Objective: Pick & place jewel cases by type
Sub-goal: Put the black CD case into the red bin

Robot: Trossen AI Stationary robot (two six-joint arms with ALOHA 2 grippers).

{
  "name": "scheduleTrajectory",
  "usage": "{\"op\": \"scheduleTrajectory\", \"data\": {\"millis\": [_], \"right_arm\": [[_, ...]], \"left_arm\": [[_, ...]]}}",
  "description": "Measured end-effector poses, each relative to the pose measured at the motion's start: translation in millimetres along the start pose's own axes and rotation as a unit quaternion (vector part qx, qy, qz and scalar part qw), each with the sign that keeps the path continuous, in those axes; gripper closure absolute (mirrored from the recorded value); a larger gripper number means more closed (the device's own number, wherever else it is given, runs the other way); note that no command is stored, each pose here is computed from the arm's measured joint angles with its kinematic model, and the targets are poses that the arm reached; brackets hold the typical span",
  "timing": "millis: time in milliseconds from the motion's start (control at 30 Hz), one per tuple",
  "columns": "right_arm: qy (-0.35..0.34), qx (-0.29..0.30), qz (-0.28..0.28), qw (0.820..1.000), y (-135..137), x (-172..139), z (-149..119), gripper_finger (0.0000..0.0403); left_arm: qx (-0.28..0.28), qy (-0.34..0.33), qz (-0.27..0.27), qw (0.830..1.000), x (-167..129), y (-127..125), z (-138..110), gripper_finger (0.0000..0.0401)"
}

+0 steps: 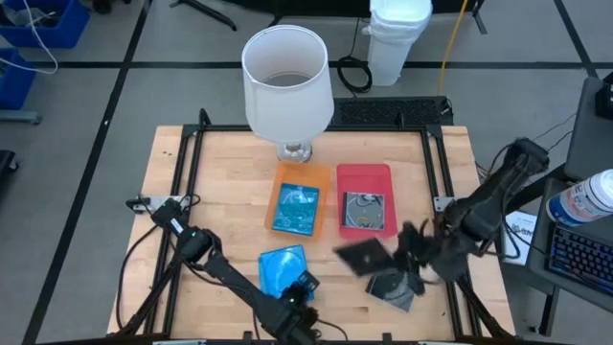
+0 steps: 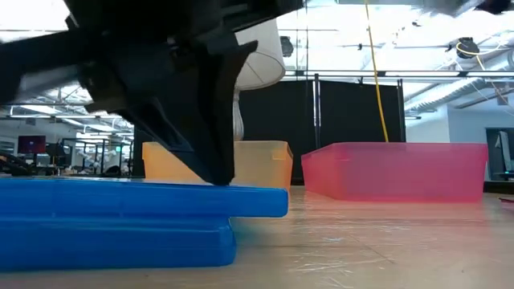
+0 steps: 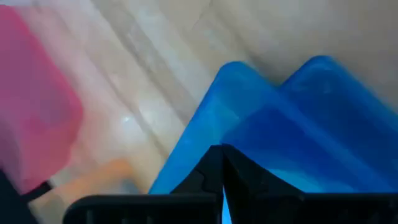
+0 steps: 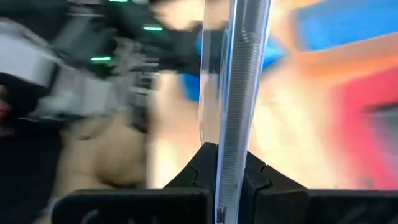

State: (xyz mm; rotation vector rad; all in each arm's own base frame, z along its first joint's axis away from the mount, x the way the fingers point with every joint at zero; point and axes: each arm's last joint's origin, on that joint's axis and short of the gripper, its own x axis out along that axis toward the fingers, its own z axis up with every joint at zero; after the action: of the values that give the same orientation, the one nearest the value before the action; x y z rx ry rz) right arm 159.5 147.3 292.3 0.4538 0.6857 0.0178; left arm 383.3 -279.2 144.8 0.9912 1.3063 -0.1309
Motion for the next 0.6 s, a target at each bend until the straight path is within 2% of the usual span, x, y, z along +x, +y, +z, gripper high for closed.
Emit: {"op": "scheduleTrajectory", "data": {"millis": [133, 267, 333, 400, 500, 600], "right_arm": [[0.073, -0.02, -0.122, 0.99, -9, -17, 48, 0.0393], [0.139, -0.039, -0.199, 0.969, -23, -22, 84, 0.0393], [0.169, -0.047, -0.213, 0.961, -32, -21, 96, 0.0393], [0.19, -0.055, -0.205, 0.959, -41, -18, 104, 0.0393], [0.22, -0.059, -0.19, 0.955, -53, -16, 110, 0.039], [0.229, -0.076, -0.199, 0.95, -59, -18, 112, 0.039]], "left_arm": [[-0.001, 0.0, 0.018, 1.0, 1, -1, 0, 0.0387], [0.035, -0.03, 0.03, 0.999, -1, 3, 6, 0.0397], [0.051, -0.052, 0.036, 0.997, -6, 12, 8, 0.0393], [0.053, -0.071, 0.044, 0.995, -22, 32, 3, 0.039], [0.021, -0.106, 0.048, 0.993, -55, 72, -14, 0.0391], [0.007, -0.172, 0.006, 0.985, -90, 107, -36, 0.0397]]}}
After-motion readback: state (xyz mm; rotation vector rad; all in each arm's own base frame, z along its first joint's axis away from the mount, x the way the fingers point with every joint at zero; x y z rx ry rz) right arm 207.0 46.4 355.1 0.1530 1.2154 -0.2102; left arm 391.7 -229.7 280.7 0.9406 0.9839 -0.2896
